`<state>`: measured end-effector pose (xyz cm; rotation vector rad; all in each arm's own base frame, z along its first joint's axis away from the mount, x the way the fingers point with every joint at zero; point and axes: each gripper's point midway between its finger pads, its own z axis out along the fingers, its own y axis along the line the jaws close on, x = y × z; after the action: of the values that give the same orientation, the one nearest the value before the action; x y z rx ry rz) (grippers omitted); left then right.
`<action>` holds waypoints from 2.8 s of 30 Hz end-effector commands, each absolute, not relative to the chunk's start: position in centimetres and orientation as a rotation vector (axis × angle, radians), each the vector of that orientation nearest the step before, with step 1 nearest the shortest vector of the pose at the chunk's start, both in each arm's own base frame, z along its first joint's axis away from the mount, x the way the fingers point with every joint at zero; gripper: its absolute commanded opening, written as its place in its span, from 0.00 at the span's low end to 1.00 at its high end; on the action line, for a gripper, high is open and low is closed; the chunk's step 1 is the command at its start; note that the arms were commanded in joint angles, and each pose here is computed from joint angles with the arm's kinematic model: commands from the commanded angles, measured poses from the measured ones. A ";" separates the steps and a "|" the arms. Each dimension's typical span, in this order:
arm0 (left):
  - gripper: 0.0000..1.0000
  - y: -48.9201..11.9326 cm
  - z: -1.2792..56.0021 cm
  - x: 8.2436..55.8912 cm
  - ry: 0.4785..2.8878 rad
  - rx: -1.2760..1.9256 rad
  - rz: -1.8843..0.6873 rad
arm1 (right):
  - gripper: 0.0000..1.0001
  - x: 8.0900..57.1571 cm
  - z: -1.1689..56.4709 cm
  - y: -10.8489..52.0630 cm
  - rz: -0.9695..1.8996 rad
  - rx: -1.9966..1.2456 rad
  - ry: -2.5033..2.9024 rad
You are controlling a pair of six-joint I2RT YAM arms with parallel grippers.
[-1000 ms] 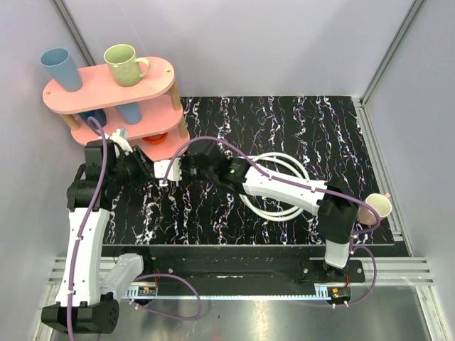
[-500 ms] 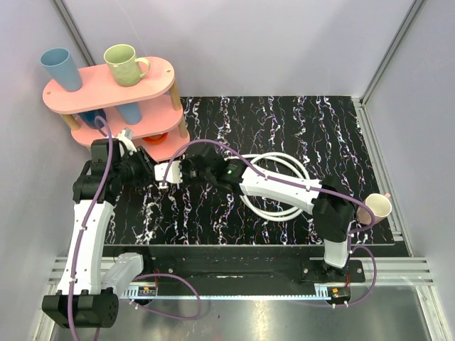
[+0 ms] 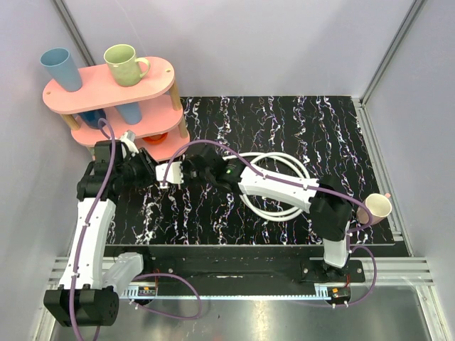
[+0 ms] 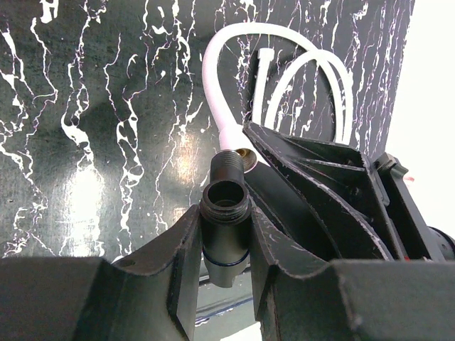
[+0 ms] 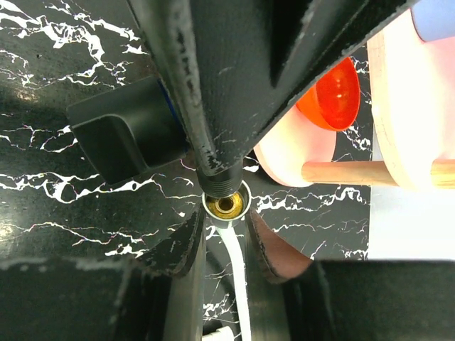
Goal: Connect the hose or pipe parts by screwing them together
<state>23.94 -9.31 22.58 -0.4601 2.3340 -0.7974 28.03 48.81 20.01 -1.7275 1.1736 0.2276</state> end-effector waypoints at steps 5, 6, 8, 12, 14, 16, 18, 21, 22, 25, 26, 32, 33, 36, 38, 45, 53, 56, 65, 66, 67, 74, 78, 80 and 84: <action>0.00 -11.3 23.3 25.0 2.288 -0.394 -0.957 | 0.00 27.6 23.2 51.6 0.291 -1.635 1.091; 0.00 -11.4 23.0 24.9 2.292 -0.396 -0.967 | 0.00 27.6 23.2 51.7 0.292 -1.634 1.095; 0.00 -11.4 22.8 25.0 2.294 -0.405 -0.967 | 0.00 27.8 23.0 51.7 0.286 -1.632 1.109; 0.00 -11.1 22.5 25.0 2.294 -0.418 -0.937 | 0.00 27.8 22.8 51.9 0.318 -1.624 1.124; 0.00 -10.8 22.4 25.2 2.284 -0.429 -0.921 | 0.00 27.6 22.8 51.9 0.331 -1.627 1.123; 0.00 -10.9 22.6 25.2 2.269 -0.444 -0.931 | 0.00 27.5 22.5 52.0 0.335 -1.630 1.130; 0.00 -11.0 22.9 25.1 2.252 -0.442 -0.943 | 0.00 27.7 22.3 51.9 0.331 -1.630 1.139; 0.00 -11.2 22.9 24.9 2.256 -0.440 -0.963 | 0.00 28.0 22.1 51.9 0.330 -1.627 1.151; 0.00 -11.4 22.7 24.8 2.264 -0.443 -0.972 | 0.00 28.1 21.9 51.8 0.324 -1.630 1.157; 0.00 -11.5 22.4 24.6 2.275 -0.447 -0.988 | 0.00 28.3 21.8 51.9 0.322 -1.628 1.164; 0.00 -11.5 22.3 24.6 2.273 -0.450 -0.988 | 0.00 28.2 21.8 51.9 0.326 -1.629 1.164; 0.00 -11.9 22.2 24.9 2.252 -0.448 -1.032 | 0.00 28.2 21.8 52.1 0.336 -1.628 1.166; 0.00 -12.1 22.2 24.8 2.252 -0.452 -1.051 | 0.00 28.2 21.9 52.1 0.335 -1.625 1.165; 0.00 -12.2 22.1 24.8 2.252 -0.449 -1.052 | 0.00 28.4 21.7 52.1 0.328 -1.626 1.171; 0.00 -12.2 21.9 24.7 2.257 -0.450 -1.059 | 0.00 28.4 21.5 52.1 0.327 -1.628 1.179; 0.00 -12.5 21.5 24.4 2.255 -0.456 -1.088 | 0.00 28.5 21.1 52.4 0.337 -1.626 1.205; 0.00 -12.7 19.9 23.8 2.298 -0.475 -1.109 | 0.00 28.6 21.3 52.7 0.341 -1.620 1.202; 0.00 -12.9 19.8 23.7 2.302 -0.480 -1.125 | 0.00 28.7 21.4 52.9 0.346 -1.617 1.202; 0.00 -12.2 18.4 23.8 2.327 -0.545 -1.066 | 0.00 28.8 20.2 52.9 0.353 -1.618 1.238; 0.00 -11.7 18.1 23.9 2.337 -0.541 -1.007 | 0.00 28.9 19.8 52.6 0.355 -1.620 1.251; 0.00 -10.9 18.1 24.0 2.349 -0.558 -0.942 | 0.00 28.7 19.3 52.6 0.356 -1.630 1.256; 0.00 -2.7 19.0 26.5 2.226 -0.705 -0.386 | 0.00 27.0 17.5 50.2 0.382 -1.677 1.326; 0.00 -1.5 18.4 27.4 2.215 -0.787 -0.337 | 0.00 26.1 15.4 49.7 0.406 -1.738 1.369; 0.00 -1.0 17.5 27.6 2.225 -0.821 -0.337 | 0.00 25.9 14.3 49.4 0.420 -1.741 1.421; 0.00 -2.4 16.0 27.7 2.279 -0.775 -0.448 | 0.06 29.1 14.2 48.1 0.481 -1.511 1.674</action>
<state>26.49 -2.11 15.66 -0.8292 2.3112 -0.3888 26.90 48.83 12.81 -1.7358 1.4724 0.3893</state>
